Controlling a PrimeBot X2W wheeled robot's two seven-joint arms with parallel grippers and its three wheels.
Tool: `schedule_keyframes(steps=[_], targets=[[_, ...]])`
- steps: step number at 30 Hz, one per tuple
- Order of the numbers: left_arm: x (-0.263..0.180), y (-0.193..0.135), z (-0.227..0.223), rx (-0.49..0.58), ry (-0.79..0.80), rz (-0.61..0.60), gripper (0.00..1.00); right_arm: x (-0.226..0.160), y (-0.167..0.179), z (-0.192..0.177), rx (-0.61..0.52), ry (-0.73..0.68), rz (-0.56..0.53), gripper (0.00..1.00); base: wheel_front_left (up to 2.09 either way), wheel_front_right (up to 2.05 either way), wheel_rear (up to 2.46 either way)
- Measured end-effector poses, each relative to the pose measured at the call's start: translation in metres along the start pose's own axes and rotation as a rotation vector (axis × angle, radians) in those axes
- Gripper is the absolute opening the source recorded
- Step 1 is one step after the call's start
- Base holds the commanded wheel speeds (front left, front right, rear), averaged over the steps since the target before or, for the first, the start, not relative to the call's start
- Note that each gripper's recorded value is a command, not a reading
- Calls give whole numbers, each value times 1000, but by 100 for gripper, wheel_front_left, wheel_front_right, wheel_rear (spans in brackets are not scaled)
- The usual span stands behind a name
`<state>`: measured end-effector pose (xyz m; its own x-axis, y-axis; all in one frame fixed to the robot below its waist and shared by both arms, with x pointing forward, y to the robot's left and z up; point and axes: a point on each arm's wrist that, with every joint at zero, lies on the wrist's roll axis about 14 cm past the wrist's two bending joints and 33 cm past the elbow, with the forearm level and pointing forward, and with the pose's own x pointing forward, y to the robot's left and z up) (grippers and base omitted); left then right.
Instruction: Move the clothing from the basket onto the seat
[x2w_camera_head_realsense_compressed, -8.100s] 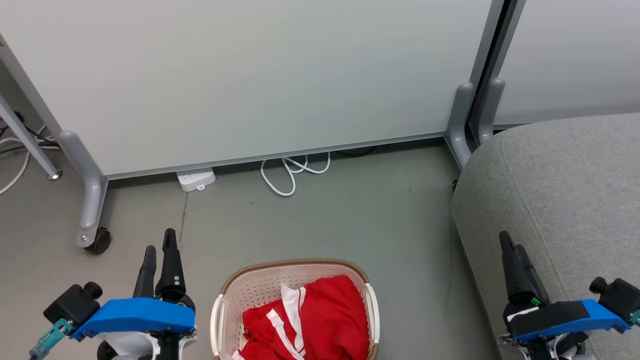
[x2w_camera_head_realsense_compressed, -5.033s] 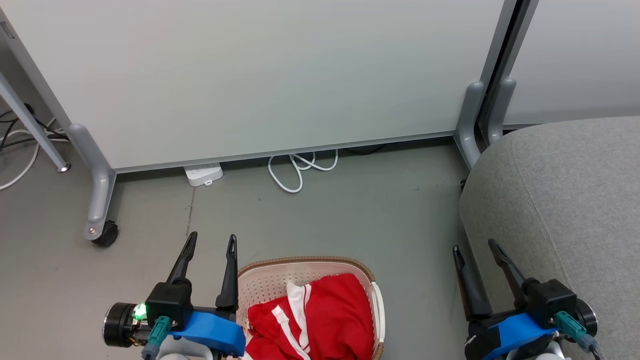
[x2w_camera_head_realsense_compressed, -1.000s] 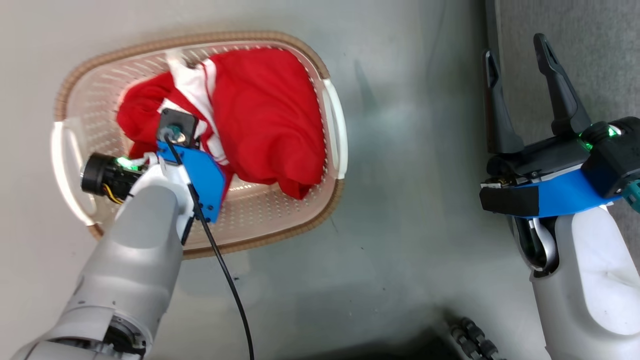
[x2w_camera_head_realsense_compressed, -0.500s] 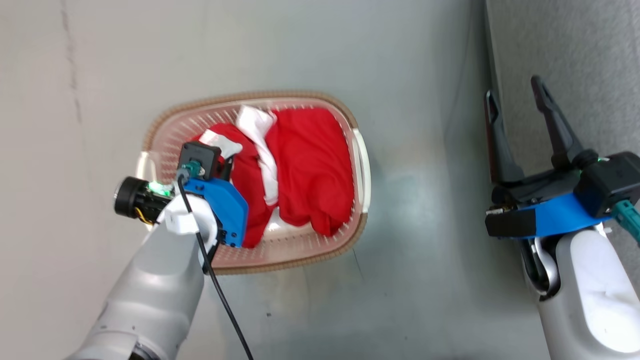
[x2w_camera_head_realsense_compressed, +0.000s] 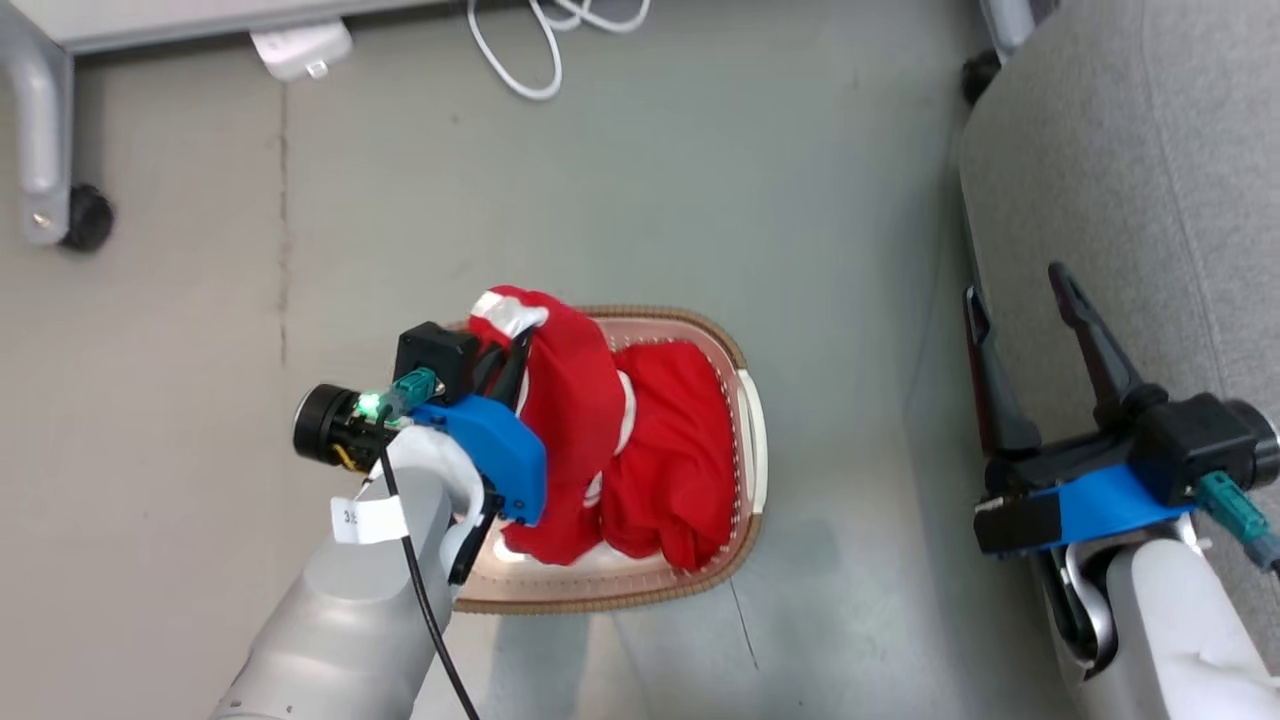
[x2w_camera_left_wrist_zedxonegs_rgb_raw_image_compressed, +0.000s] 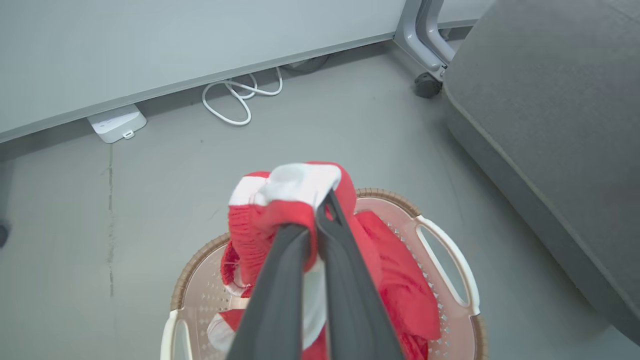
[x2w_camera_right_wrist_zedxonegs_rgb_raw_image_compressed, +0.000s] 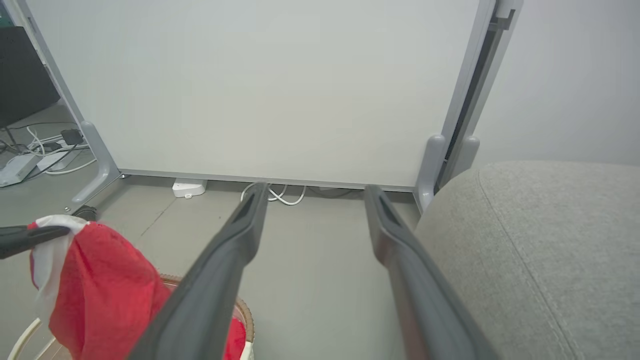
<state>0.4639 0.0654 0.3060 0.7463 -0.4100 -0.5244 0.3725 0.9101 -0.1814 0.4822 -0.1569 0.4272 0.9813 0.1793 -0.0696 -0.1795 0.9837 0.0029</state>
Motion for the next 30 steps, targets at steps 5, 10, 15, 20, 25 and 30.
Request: schedule_keyframes(steps=[5,10,15,20,25,30], targets=[[-14,-14,57,11,-171,-21,0,-12,6,17,0,-28,8,100,0,0,0],[-35,-31,102,31,-315,-44,0,-25,14,31,1,-53,18,100,0,0,0],[-58,-50,146,70,-451,-78,0,-35,19,45,-2,-82,25,100,0,0,0],[-80,-72,183,112,-564,-117,0,-44,23,56,-2,-105,29,100,0,0,0],[-103,-93,220,152,-674,-160,0,-54,27,62,2,-119,31,100,0,0,0],[-125,-115,245,182,-758,-209,0,-63,31,69,6,-136,32,100,0,0,0]])
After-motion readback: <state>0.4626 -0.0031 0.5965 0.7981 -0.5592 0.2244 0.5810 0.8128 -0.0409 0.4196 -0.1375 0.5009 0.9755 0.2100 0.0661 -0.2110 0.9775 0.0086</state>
